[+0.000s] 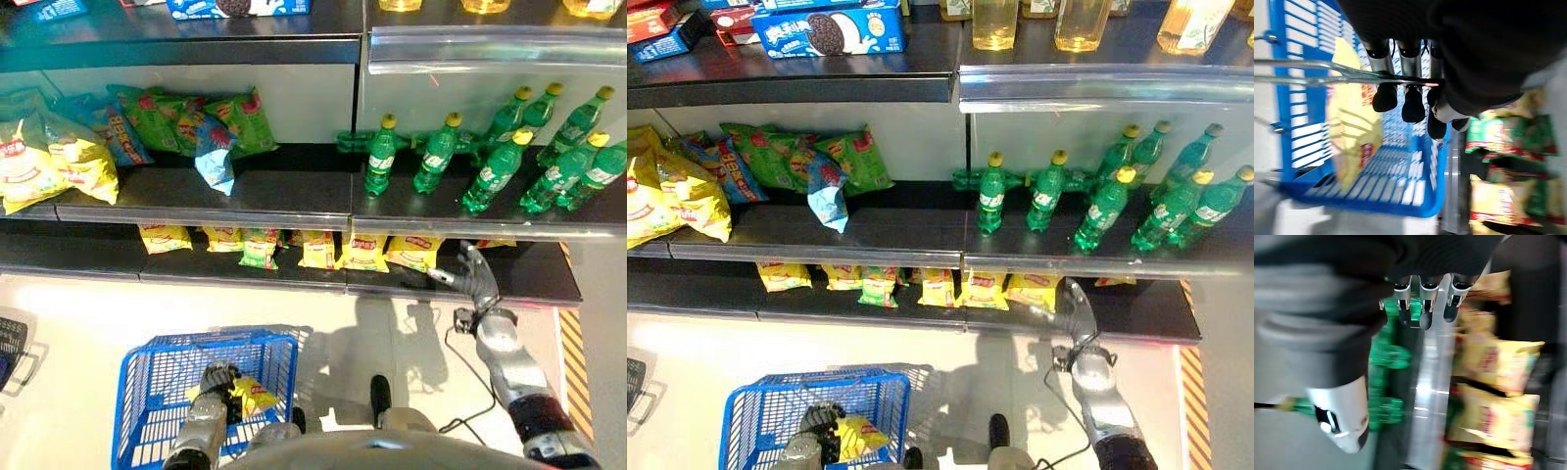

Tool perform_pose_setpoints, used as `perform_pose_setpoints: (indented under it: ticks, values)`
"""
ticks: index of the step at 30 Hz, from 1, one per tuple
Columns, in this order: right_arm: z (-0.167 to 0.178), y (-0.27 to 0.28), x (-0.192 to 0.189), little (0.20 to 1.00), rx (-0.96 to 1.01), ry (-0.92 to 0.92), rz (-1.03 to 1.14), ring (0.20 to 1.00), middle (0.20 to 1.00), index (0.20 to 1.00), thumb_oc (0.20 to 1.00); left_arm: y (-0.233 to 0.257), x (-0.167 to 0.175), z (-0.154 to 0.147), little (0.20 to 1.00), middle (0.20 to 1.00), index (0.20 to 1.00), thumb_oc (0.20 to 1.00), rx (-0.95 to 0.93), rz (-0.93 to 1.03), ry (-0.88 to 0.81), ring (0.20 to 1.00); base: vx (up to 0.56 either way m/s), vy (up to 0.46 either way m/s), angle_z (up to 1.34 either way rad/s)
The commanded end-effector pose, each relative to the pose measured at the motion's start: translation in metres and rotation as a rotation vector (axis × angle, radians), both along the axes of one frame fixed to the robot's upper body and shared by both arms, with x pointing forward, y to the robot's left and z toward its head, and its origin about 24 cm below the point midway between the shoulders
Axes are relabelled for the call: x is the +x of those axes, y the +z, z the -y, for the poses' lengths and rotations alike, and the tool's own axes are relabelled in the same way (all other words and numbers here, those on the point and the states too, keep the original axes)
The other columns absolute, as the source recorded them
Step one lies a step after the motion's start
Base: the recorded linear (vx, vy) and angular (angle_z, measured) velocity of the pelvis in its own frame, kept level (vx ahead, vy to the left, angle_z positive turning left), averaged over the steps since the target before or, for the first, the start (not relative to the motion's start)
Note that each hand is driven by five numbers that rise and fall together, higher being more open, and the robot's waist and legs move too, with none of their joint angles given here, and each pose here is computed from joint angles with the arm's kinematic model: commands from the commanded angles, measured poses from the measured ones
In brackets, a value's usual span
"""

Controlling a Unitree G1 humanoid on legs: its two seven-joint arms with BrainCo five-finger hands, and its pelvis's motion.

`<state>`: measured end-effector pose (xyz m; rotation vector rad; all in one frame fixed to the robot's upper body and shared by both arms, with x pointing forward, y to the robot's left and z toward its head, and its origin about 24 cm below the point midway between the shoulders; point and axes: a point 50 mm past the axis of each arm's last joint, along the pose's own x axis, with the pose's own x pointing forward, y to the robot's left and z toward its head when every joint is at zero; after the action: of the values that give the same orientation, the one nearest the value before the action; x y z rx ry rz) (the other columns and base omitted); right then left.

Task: Pick up the snacks into the basket

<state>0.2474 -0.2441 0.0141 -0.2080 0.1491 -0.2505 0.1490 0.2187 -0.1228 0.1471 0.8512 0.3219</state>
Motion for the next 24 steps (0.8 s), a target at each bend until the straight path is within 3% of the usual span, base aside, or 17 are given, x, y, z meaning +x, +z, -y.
perform_pose_setpoints:
  ticks: [1, 10, 14, 24]
  values:
    - [-0.003, 0.035, 0.002, 1.0, 0.015, 0.044, 0.192, 1.0, 1.0, 1.0, 1.0, 0.03, 0.03, -0.013, 0.2, 0.2, 0.2, 0.2, 0.026, 0.199, -0.029, 0.2, 0.02, -0.084, 0.14]
    - [-0.015, 0.059, 0.02, 1.0, -0.002, 0.075, 0.285, 1.0, 1.0, 1.0, 1.0, 0.047, 0.033, 0.003, 0.2, 0.2, 0.2, 0.2, -0.104, 0.322, -0.039, 0.2, 0.04, -0.031, 0.16]
    - [-0.02, 0.067, 0.032, 1.0, -0.001, 0.074, 0.309, 1.0, 1.0, 1.0, 1.0, 0.055, 0.033, 0.002, 0.2, 0.2, 0.2, 0.2, -0.194, 0.393, 0.047, 0.2, 0.02, -0.01, 0.03]
    - [-0.023, 0.063, 0.043, 1.0, 0.025, 0.057, 0.27, 1.0, 1.0, 1.0, 1.0, 0.081, 0.04, -0.002, 0.2, 0.2, 0.2, 0.2, -0.218, 0.525, 0.056, 0.2, 0.02, -0.001, 0.07]
